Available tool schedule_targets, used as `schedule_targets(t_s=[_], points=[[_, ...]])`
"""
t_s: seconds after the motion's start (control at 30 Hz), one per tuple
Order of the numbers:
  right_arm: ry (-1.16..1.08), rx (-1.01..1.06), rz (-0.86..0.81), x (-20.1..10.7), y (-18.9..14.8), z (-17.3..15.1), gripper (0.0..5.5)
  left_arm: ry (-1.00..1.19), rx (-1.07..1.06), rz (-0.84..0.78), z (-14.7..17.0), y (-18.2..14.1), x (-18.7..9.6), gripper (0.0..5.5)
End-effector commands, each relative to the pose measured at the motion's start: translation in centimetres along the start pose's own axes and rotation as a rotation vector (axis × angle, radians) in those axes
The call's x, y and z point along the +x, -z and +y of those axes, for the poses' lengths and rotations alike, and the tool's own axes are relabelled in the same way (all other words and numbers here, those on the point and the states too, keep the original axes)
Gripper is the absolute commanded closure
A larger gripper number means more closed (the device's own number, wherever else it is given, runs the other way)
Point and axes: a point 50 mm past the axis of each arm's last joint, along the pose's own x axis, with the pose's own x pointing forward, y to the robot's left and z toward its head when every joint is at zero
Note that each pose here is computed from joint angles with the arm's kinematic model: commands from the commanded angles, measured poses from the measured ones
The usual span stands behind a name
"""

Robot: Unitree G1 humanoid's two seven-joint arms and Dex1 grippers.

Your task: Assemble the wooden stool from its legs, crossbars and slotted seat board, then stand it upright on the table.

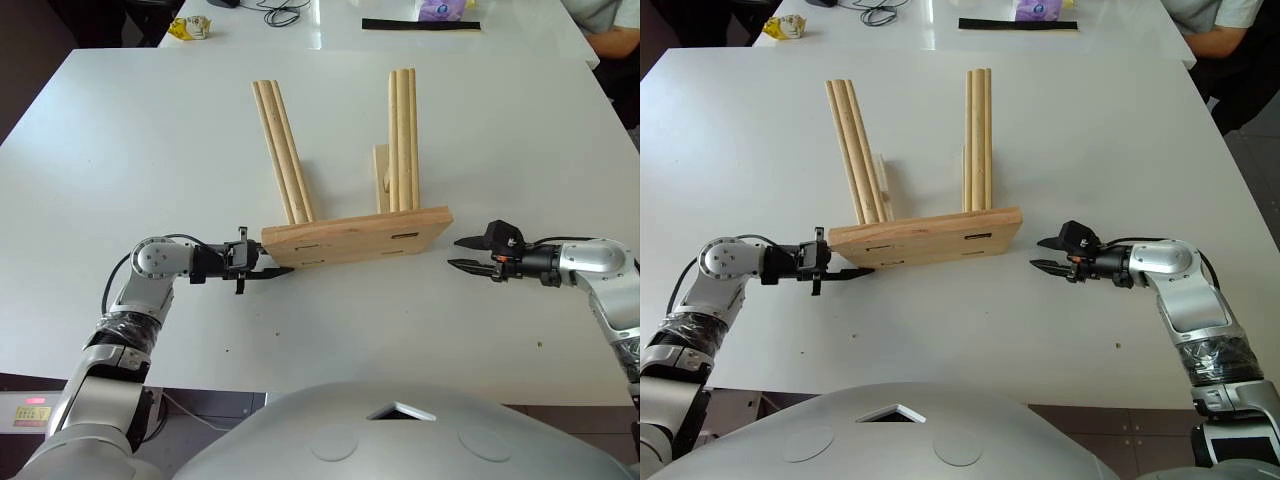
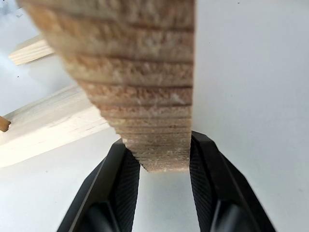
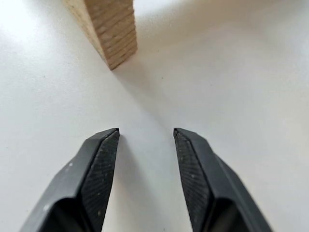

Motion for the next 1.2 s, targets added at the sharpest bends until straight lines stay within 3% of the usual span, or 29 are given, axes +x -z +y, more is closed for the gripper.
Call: schedule_targets(t_s=[0.03,0.27,0.5,0.63,0.7,1.2], points=[[-0.136,0.01,-0.029,-0.2,-0.7,2.4,3.42,0.063,0.046,0.02,-0.3,-0.4,-0.9,4.14],[-0.146,-0.039,-0.105,-0.8,-3.5,2.5,3.42,0.102,0.058,-0.016,-0.9,-1.3,-0.7,4.14],[-0.226,-0.071,-0.074,-1.3,-3.6,3.7,3.42,0.104,0.048,-0.019,-1.2,-1.4,-0.7,4.14],[-0.258,-0.074,-0.037,-1.3,-3.0,4.2,2.84,0.107,0.05,-0.015,-1.1,-1.4,-0.8,4.14],[-0.255,-0.078,-0.044,-1.0,-3.1,4.1,2.63,0.107,0.051,-0.013,-1.1,-1.4,-0.9,4.14],[-0.297,-0.092,-0.03,2.6,-1.8,5.1,2.81,0.15,0.073,-0.015,-0.1,-1.7,-1.1,4.14]])
